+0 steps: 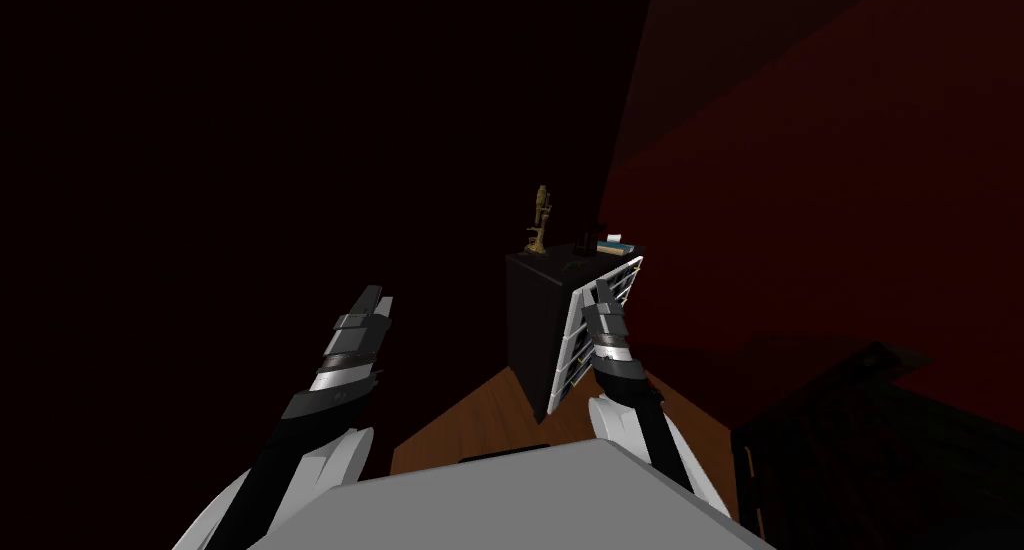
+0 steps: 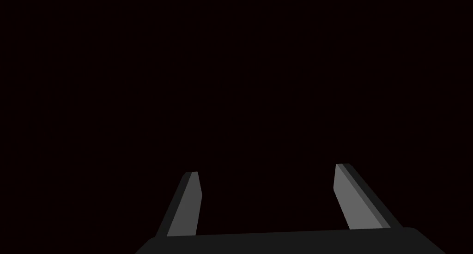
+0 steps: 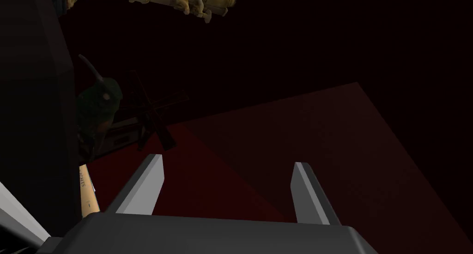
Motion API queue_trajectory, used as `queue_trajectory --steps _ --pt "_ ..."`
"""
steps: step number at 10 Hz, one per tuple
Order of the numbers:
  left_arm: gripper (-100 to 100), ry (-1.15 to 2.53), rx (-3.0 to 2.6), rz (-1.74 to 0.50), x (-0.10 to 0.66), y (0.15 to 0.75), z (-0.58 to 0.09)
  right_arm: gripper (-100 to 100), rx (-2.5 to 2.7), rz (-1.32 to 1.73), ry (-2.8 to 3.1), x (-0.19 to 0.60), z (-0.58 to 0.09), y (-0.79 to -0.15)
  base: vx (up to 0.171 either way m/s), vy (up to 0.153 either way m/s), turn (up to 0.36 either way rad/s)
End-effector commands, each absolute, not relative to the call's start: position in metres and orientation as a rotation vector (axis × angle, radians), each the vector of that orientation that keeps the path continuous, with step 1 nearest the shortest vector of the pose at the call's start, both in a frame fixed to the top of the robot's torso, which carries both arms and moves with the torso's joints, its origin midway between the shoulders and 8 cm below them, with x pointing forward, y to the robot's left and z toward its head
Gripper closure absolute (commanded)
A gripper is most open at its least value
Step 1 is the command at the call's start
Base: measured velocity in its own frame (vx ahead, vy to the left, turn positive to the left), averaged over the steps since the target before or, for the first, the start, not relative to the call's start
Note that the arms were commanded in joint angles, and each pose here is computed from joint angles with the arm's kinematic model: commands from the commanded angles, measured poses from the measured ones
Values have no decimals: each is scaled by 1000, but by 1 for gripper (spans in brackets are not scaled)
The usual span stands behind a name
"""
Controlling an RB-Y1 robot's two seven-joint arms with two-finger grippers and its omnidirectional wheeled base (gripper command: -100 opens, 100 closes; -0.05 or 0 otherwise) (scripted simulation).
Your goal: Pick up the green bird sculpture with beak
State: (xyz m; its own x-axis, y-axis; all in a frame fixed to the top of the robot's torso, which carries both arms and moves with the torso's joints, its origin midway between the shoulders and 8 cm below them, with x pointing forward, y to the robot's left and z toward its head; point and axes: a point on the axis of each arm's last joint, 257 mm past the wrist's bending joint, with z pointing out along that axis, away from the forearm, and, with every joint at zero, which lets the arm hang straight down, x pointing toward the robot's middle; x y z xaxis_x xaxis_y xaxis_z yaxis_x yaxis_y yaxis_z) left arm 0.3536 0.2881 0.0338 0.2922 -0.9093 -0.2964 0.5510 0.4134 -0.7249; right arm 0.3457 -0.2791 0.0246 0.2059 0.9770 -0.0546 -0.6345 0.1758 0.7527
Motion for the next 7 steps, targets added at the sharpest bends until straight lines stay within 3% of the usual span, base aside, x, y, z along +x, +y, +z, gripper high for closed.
queue_trajectory --steps 1,7 --pt "0 768 -551 -1041 354 288 34 -100 643 1244 662 347 22 -276 -8 -14 -35" --pt "0 768 -551 -1041 354 288 34 -100 506 1194 823 350 9 -269 -23 -35 -35"
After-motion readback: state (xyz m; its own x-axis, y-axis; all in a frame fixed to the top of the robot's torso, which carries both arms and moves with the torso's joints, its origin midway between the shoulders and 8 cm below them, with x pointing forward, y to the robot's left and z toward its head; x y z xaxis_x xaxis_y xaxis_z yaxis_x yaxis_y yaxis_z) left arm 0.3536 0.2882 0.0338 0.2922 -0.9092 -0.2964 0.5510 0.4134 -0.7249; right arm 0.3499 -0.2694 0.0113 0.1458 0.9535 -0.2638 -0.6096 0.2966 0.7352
